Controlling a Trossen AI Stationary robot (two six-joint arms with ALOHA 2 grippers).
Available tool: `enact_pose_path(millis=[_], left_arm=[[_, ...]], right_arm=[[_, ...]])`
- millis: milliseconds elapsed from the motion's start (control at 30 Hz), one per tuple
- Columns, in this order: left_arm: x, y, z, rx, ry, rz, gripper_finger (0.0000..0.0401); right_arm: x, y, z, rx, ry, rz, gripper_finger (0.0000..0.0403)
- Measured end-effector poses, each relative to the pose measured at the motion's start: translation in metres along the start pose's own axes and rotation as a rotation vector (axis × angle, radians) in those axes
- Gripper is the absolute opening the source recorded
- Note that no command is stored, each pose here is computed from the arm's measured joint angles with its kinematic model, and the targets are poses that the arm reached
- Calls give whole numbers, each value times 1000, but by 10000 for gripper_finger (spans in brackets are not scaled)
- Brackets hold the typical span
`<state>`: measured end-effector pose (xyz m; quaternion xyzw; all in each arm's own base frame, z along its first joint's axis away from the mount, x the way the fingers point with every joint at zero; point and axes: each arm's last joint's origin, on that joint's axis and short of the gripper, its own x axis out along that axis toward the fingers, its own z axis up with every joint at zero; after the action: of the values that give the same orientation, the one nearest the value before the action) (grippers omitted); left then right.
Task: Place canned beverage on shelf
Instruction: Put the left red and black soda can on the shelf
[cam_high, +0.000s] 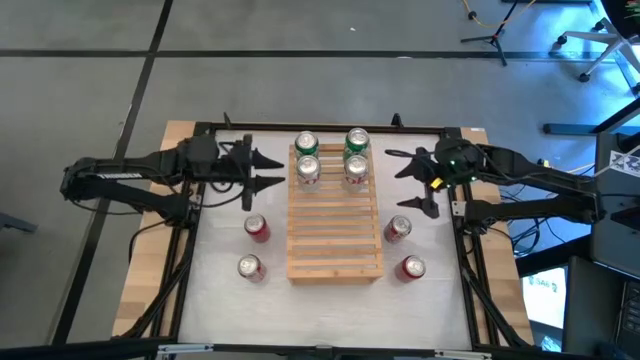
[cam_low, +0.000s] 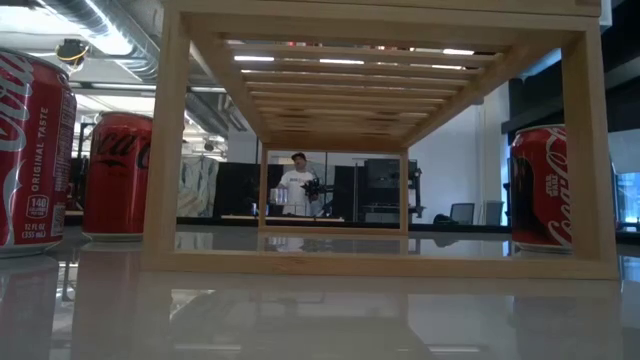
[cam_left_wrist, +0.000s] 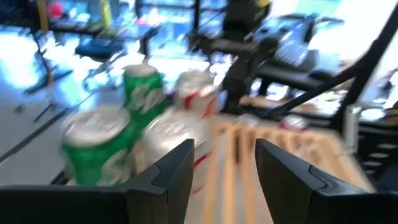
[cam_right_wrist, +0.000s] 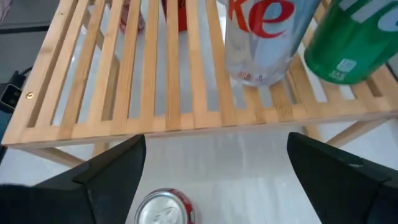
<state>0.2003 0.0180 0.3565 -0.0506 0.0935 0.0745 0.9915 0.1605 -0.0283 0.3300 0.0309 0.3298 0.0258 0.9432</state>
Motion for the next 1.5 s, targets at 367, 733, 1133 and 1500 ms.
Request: enact_pose_path(millis=[367, 733, 1133, 1500], left_arm=[[-4, -26, 0, -174, 64, -178, 163], [-6, -26, -12, -174, 187, -158, 163], [-8, -22, -22, -122, 275, -67, 283], [-21, -22, -50, -162, 606, -89, 392]], right_arm=[[-9, 5, -7, 24, 21, 72, 383], [-17, 6, -20, 6, -33, 3, 383], [1, 3, -40, 20, -25, -19, 383], [14, 1, -49, 85, -31, -10, 383]])
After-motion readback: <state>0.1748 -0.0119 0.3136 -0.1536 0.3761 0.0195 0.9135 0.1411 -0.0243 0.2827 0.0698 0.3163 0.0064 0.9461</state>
